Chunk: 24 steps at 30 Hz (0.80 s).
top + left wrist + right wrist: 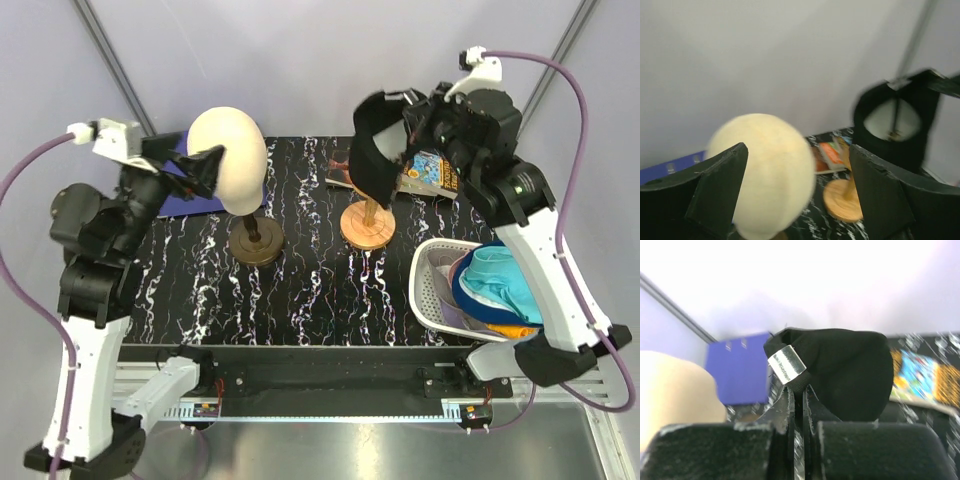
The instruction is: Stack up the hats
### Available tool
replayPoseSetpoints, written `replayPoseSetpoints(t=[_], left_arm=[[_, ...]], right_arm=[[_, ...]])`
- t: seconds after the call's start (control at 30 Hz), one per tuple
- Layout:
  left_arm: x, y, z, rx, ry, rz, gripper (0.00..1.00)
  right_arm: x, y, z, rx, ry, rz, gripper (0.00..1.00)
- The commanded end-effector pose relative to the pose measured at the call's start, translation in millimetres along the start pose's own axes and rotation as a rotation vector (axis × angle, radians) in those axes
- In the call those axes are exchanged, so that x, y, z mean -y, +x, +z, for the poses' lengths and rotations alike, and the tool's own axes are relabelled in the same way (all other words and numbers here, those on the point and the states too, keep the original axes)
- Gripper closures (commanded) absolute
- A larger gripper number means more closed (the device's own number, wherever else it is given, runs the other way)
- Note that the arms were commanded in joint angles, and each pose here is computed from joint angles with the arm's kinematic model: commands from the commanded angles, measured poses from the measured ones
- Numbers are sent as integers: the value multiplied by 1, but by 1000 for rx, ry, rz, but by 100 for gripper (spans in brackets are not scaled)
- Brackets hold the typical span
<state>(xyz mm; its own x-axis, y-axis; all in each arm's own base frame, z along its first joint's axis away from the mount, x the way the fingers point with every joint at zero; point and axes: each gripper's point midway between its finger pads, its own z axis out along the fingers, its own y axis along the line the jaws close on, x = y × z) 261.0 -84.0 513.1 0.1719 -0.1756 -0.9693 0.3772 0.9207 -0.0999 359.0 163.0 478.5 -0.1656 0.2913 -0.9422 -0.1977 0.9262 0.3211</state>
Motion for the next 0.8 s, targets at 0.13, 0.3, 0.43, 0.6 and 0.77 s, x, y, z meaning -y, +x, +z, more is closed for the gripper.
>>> replayPoseSetpoints(t=[0.13,0.3,0.43,0.6,0.77], left_arm=[[117,37,37,-102,332,-100,13],[165,64,62,-132,362,-165,11],[193,66,83,-113,358,-226,11],[202,78,108,-133,290,-234,10],[202,81,119,-118,255,-253,7]], right_arm=[[-67,-83,21,264,-192,63,100],[-84,-105,29,320,-203,85,100],[-90,-105,34,314,-162,84,100],[-104,-101,36,307,-179,98,100],[-114,-96,36,296,-199,97,100]])
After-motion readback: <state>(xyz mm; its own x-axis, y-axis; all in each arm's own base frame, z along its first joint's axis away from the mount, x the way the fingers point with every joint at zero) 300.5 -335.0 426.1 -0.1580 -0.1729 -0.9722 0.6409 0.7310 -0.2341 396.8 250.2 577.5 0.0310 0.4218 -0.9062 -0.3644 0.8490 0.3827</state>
